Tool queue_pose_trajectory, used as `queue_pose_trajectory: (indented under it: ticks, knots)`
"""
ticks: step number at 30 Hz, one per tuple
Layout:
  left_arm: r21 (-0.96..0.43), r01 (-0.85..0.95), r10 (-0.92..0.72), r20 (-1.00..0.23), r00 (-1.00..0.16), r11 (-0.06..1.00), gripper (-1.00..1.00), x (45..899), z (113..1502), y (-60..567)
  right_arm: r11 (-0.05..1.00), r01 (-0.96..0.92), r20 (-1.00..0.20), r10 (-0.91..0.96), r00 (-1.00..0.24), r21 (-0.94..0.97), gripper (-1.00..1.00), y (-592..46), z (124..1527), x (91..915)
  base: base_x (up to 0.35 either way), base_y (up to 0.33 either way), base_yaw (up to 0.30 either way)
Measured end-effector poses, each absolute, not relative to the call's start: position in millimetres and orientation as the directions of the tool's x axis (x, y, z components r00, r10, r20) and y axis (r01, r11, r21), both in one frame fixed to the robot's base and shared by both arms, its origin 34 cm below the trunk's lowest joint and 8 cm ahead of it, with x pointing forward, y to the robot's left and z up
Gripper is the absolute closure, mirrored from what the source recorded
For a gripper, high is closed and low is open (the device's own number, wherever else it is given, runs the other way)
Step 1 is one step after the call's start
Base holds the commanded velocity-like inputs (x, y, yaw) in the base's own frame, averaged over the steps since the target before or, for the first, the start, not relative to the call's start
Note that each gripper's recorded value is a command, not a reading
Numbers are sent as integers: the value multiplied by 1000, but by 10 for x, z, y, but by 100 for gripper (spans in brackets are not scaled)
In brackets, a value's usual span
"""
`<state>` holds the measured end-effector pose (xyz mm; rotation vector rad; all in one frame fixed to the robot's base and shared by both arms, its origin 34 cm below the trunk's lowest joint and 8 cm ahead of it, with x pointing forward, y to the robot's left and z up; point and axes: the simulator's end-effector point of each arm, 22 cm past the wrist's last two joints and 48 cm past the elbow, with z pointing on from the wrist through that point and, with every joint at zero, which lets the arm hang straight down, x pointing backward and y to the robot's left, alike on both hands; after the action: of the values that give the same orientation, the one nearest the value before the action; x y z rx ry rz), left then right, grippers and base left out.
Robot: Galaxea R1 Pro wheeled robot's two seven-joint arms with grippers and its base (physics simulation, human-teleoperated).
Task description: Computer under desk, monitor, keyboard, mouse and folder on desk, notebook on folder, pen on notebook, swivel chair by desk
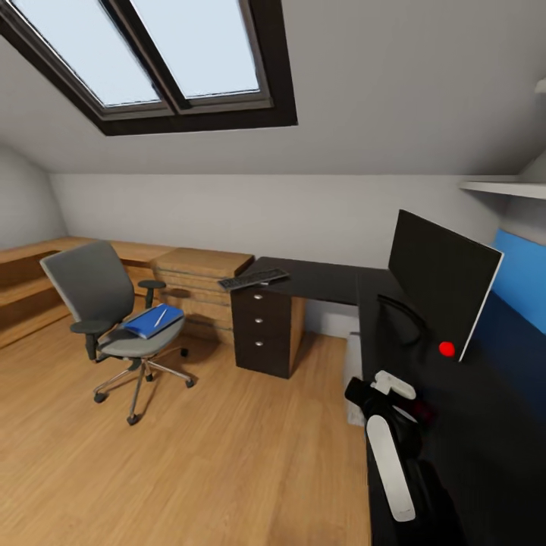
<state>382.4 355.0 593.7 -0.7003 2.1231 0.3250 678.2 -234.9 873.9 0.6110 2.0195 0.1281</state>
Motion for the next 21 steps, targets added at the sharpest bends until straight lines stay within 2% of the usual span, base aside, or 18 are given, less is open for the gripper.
queue_pose_trajectory:
  ticks: [21]
  knots:
    - [-17, -587, -364, -799, -479, 810, -100, 3824, 5937, 3576, 870, 363, -792, 468, -393, 334, 100, -2331, 8730, 6778, 216, 298, 5]
